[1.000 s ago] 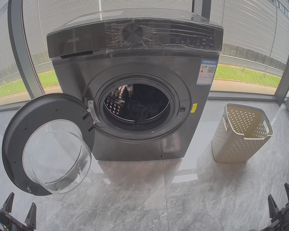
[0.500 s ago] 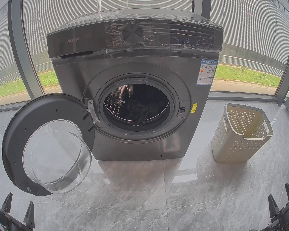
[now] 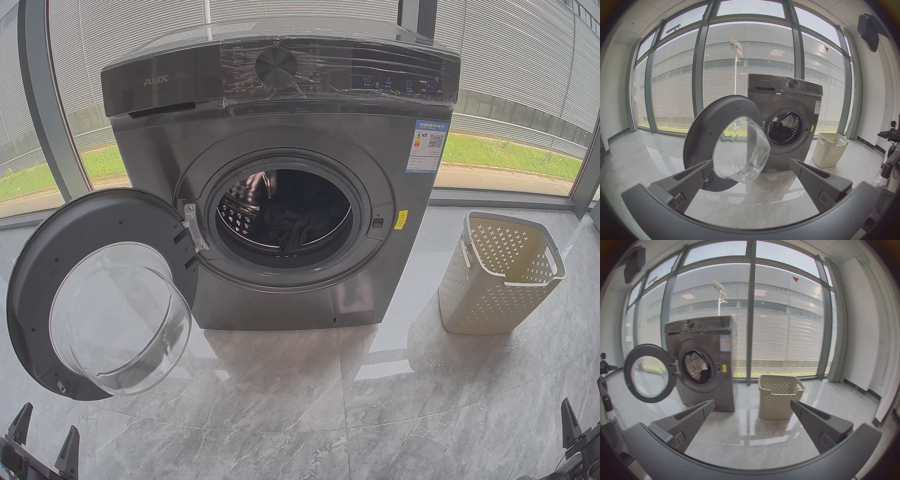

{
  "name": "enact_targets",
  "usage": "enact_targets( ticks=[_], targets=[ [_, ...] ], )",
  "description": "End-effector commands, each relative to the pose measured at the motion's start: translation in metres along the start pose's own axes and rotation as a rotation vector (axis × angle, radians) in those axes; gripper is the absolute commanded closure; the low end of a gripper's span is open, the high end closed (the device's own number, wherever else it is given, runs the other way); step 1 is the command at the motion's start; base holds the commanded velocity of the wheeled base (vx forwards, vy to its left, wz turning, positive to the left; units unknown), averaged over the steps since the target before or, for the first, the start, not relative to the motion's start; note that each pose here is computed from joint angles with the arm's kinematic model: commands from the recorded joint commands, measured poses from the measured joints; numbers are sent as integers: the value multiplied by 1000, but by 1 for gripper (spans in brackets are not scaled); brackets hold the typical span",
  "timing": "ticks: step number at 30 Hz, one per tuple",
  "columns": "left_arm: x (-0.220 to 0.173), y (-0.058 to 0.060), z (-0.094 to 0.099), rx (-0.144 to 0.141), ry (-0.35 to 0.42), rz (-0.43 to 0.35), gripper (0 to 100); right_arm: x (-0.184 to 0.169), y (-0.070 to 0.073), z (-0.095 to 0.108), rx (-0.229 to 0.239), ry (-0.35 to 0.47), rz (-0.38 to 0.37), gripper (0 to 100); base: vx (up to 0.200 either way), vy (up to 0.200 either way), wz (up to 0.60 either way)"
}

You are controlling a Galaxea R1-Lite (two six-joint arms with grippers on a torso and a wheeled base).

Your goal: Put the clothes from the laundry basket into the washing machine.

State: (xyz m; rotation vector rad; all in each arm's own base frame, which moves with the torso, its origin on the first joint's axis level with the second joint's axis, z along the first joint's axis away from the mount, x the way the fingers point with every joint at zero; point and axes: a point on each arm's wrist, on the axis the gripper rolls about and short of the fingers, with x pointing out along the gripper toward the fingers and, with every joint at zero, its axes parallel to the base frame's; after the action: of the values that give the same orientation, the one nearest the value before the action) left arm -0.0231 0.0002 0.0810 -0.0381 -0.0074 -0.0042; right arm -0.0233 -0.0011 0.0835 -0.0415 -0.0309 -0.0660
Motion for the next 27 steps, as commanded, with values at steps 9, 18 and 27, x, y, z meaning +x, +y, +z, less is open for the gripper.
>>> enact_targets(
  ticks=[9,18,27],
  targets=[
    [0,0,-5,-2,4,3,0,0,1,-8,45,59,48,0,-67,0,0],
    [0,0,-5,-3,4,3,0,0,1,-8,43,57,50,0,0,133,0],
    [0,0,-5,-5,4,3,0,0,1,-8,43,57,50,0,0,200,0]
  ],
)
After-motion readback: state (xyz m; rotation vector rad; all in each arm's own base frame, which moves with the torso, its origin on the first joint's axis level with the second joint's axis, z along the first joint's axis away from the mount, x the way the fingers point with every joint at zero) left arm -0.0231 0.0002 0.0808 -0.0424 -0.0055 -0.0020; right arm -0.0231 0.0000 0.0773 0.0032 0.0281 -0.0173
